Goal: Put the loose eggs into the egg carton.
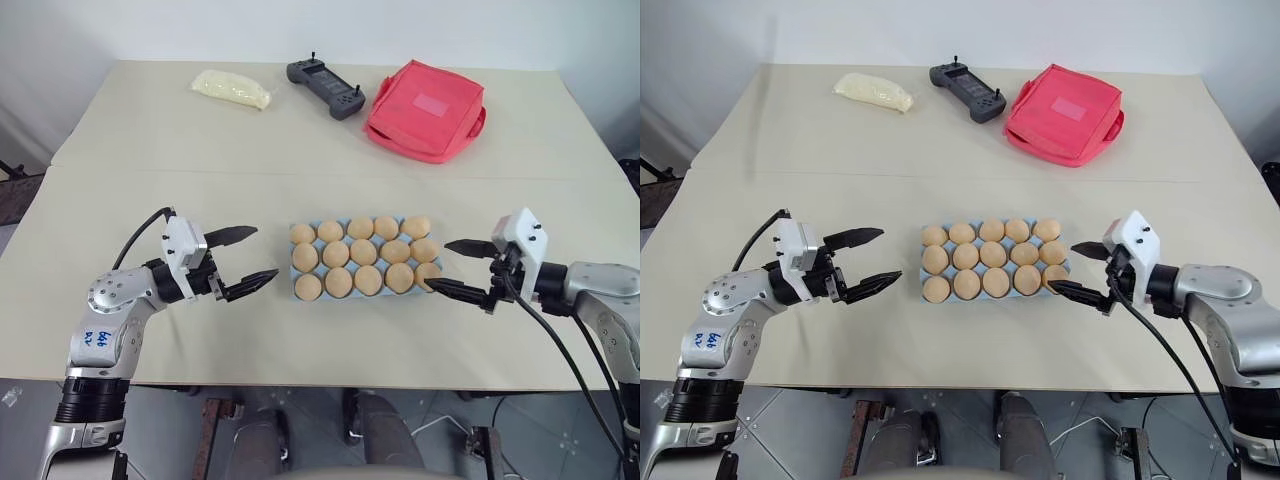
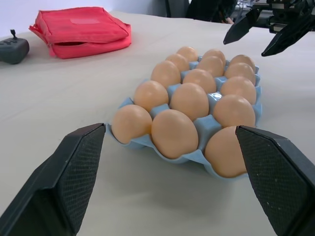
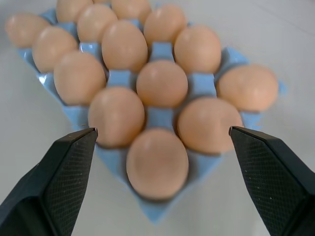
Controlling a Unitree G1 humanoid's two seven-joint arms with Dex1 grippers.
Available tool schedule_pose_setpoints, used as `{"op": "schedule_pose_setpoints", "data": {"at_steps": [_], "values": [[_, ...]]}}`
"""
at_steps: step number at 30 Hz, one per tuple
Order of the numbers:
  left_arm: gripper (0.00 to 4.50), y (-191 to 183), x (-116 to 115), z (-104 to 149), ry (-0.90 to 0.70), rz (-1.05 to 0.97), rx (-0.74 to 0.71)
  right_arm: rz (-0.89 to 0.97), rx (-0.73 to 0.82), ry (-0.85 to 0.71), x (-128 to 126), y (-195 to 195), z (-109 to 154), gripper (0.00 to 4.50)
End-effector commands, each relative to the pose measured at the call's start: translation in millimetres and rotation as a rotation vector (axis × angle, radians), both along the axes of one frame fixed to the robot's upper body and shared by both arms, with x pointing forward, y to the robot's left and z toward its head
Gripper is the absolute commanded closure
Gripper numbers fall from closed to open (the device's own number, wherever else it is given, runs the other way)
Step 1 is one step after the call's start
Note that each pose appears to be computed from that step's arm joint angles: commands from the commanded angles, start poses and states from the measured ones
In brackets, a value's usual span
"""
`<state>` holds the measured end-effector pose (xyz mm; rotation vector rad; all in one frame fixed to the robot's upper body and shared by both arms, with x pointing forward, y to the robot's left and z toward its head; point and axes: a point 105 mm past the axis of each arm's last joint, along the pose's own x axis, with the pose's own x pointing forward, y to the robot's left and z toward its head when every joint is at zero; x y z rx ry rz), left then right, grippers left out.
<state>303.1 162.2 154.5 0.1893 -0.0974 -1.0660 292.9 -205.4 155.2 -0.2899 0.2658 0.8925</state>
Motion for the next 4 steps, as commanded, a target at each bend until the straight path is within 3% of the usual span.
{"op": "schedule_pose_setpoints", "data": {"at_steps": [1,4], "values": [[0.0,-3.5,-0.8,12.4,-0.055,-0.043,0.003,-0.01,-0.009,-0.052,0.8,-7.4,8.1,0.03],[0.0,-2.4,-1.1,13.5,-0.061,-0.06,0.007,-0.011,-0.003,-0.058,1.2,-6.0,7.5,0.03]]}}
